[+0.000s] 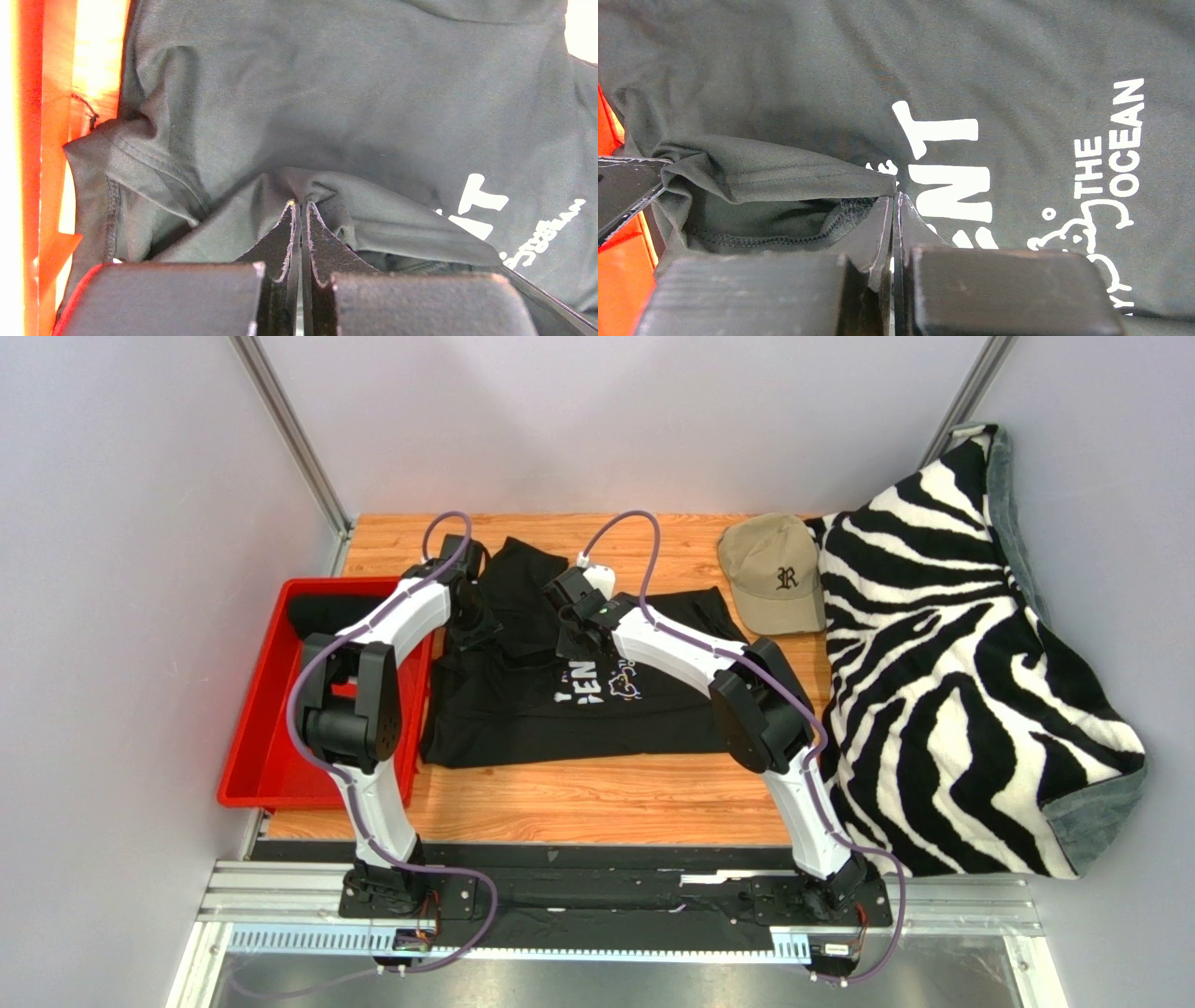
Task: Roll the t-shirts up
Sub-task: Fold the T-shirt at the center of the board.
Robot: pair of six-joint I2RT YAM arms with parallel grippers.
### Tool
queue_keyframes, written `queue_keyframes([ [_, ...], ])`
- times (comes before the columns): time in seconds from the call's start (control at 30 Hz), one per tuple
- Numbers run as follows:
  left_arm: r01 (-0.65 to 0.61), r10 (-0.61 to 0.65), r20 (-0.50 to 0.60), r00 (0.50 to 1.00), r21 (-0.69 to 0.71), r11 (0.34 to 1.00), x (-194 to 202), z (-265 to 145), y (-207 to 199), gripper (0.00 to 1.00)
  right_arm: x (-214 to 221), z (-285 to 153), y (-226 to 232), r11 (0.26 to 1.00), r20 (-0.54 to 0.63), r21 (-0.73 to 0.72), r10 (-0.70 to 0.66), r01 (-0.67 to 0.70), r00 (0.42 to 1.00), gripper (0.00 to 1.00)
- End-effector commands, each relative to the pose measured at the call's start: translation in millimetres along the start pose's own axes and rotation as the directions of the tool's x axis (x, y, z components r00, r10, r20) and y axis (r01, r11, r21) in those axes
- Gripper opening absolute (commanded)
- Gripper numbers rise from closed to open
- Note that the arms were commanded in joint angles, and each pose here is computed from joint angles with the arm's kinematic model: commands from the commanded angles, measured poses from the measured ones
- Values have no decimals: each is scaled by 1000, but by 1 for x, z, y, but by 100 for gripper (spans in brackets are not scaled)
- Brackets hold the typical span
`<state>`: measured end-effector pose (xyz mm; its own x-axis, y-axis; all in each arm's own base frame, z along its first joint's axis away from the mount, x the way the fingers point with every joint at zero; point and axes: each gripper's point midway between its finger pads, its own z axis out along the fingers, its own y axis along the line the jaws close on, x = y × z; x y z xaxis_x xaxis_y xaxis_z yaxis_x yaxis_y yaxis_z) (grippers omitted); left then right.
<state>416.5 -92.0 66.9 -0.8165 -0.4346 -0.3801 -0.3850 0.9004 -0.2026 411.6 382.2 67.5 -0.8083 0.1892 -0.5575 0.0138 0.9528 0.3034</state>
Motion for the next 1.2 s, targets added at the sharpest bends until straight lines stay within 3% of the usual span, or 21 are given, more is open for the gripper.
queue_keyframes([
  [0.0,18,-20,99,995,24,1000,-21,-12,0,0,-26,-14,2,1000,66,-10,5,-4,998,0],
  [0.07,25,-27,103,994,20,999,-23,-9,4,1,-28,-12,2,1000,67,-14,1,0,998,0],
  [0.2,16,-21,123,992,43,999,-33,-9,0,14,-34,-6,-3,1000,62,-11,-2,3,998,2],
  [0.23,1,-8,135,991,56,998,-38,-11,-1,31,-35,-5,-3,1000,61,-11,-9,9,998,7],
  [0.27,-5,-4,145,989,59,998,-41,-14,-3,39,-36,-5,-3,1000,58,-16,-9,10,998,20],
  [0.33,-24,11,169,986,74,997,-47,-23,-6,51,-39,-5,-6,1000,56,-15,-20,21,998,33],
  [0.37,-30,15,174,985,84,996,-48,-27,-7,55,-41,-7,-7,1000,56,-12,-25,25,998,40],
  [0.47,-42,22,184,983,105,994,-48,-43,-9,61,-53,-18,-12,999,72,-9,-36,37,997,47],
  [0.57,-43,17,172,985,150,988,-40,-58,-13,54,-67,-33,-26,999,89,-6,-37,38,995,48],
  [0.6,-43,10,171,985,190,981,-37,-68,-19,39,-68,-34,-40,999,81,12,-31,30,996,48],
  [0.67,-50,20,135,991,223,973,-21,-69,-21,26,-74,-37,-57,999,90,29,-44,42,995,46],
  [0.7,-57,24,134,991,243,968,-15,-75,-27,13,-83,-44,-72,999,103,41,-37,33,994,45],
  [0.8,-81,60,82,995,279,957,17,-76,-40,0,-85,-44,-109,996,88,75,-44,37,995,43],
  [1.0,-108,116,3,993,371,922,77,-76,-78,0,-72,-45,-180,980,33,196,-39,32,999,40],
  [1.17,-107,143,-55,988,423,900,114,-78,-90,0,-60,-73,-192,985,39,166,-48,41,998,40],
])
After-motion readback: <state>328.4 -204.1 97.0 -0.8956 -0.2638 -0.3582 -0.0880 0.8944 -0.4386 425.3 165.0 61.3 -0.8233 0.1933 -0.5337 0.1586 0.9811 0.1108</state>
